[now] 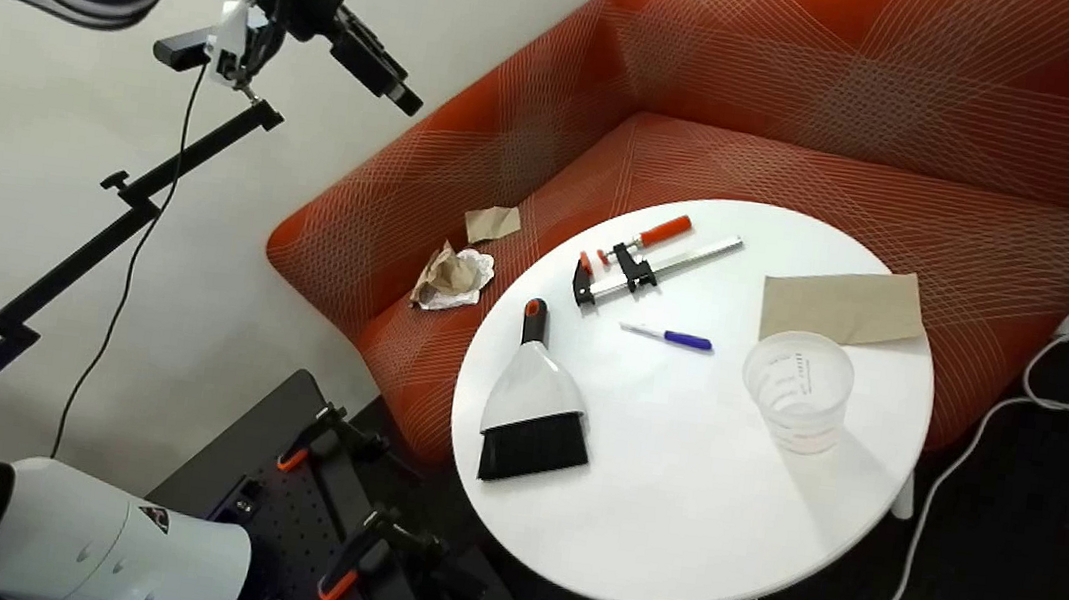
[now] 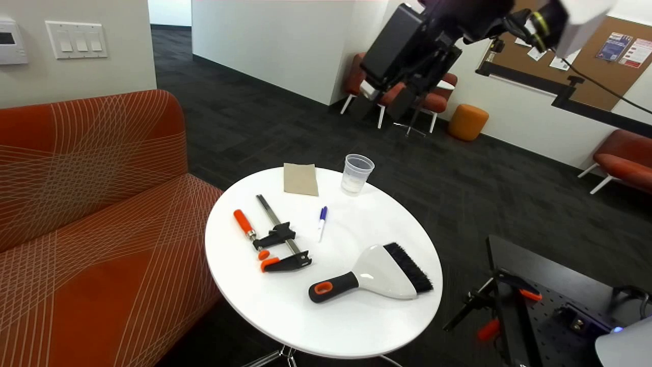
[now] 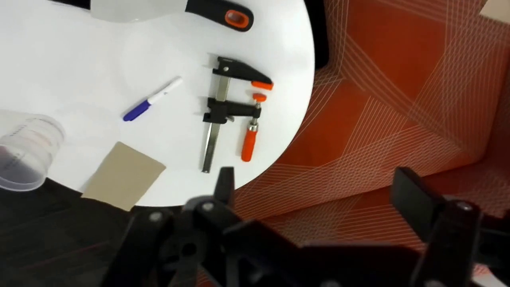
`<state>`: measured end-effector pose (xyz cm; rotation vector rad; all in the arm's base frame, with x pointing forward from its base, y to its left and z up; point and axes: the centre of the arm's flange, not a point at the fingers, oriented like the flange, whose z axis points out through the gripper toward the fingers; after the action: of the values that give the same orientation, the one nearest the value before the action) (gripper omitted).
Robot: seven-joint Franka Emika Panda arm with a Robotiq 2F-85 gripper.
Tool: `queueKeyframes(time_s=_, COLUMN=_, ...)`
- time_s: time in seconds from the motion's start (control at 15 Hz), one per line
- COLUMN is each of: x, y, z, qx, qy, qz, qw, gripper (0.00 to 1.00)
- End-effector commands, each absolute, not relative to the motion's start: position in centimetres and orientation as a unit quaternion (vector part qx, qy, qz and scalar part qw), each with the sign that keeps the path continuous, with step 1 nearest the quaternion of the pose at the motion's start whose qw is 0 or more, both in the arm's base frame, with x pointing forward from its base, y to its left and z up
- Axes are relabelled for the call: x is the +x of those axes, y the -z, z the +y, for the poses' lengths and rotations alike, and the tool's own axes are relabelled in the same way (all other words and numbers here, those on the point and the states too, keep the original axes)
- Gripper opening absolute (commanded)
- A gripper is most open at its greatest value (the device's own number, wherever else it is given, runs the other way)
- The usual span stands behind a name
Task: Pick up the pen from the table and put it in the plastic cup. Pick up the pen from the plastic cup and put it back on the table. Pick up the plastic cup and move it to the left.
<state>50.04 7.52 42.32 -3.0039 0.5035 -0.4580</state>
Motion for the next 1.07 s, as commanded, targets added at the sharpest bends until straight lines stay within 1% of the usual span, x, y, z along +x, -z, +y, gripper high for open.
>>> queueKeyframes(time_s=0.0, x=54.2, y=-39.8, z=5.1, qx=-0.952, qy=0.162, qz=0.26, qw=0.014, gripper=1.0)
queueKeyframes(time_s=0.27, x=56.6, y=-35.4, z=1.3, qx=-0.918, qy=0.156, qz=0.365, qw=-0.018, gripper=1.0)
queueKeyframes(time_s=0.53, x=57.4, y=-30.9, z=-2.7, qx=-0.872, qy=0.129, qz=0.47, qw=-0.045, gripper=1.0)
queueKeyframes(time_s=1.0, x=57.1, y=-22.8, z=-4.6, qx=-0.824, qy=0.069, qz=0.561, qw=-0.042, gripper=1.0)
